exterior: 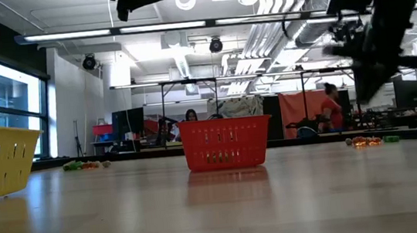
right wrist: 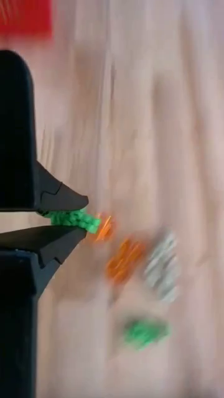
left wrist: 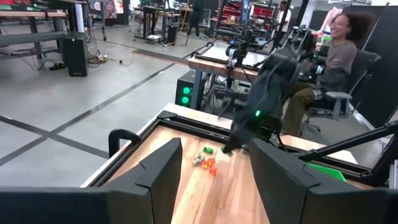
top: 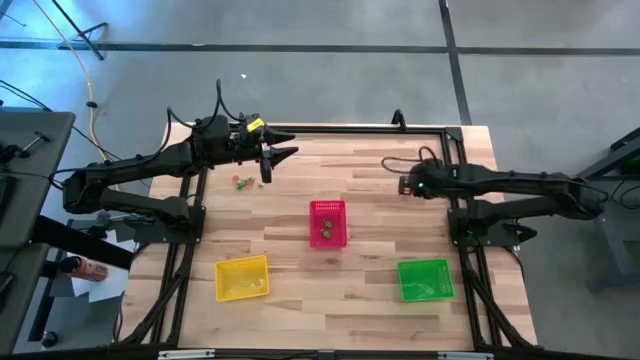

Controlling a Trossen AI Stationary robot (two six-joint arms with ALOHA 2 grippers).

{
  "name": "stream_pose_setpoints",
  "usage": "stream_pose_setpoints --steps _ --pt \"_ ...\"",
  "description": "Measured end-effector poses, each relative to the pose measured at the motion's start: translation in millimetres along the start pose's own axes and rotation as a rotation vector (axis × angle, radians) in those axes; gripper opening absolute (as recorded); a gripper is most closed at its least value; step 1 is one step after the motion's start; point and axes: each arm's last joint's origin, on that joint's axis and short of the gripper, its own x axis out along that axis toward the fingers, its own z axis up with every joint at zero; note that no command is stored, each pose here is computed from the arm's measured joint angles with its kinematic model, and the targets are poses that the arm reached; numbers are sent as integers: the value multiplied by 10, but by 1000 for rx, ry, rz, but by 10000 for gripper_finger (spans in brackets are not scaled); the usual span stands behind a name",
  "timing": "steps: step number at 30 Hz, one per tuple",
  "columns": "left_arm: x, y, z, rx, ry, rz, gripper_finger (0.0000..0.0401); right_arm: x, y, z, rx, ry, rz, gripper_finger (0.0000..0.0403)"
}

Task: Sort Halloween decoration
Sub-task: Put the green skeleton toy into the red bin

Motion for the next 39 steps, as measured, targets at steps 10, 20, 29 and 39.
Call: stream_pose_setpoints --steps 10,20,29,39 --pt "0 -11 33 3 -33 -7 177 -598 594 329 -349 -413 866 1" --pt "-4 -38 73 -45 -65 -87 177 -860 1185 355 -854 -738 1295 7" --pt "-4 -47 71 -141 -59 -95 177 -777 1402 370 -942 -667 1337 10" --pt "-56 -72 113 -171 -82 -107 177 -455 1577 148 -1134 -259 1152 8"
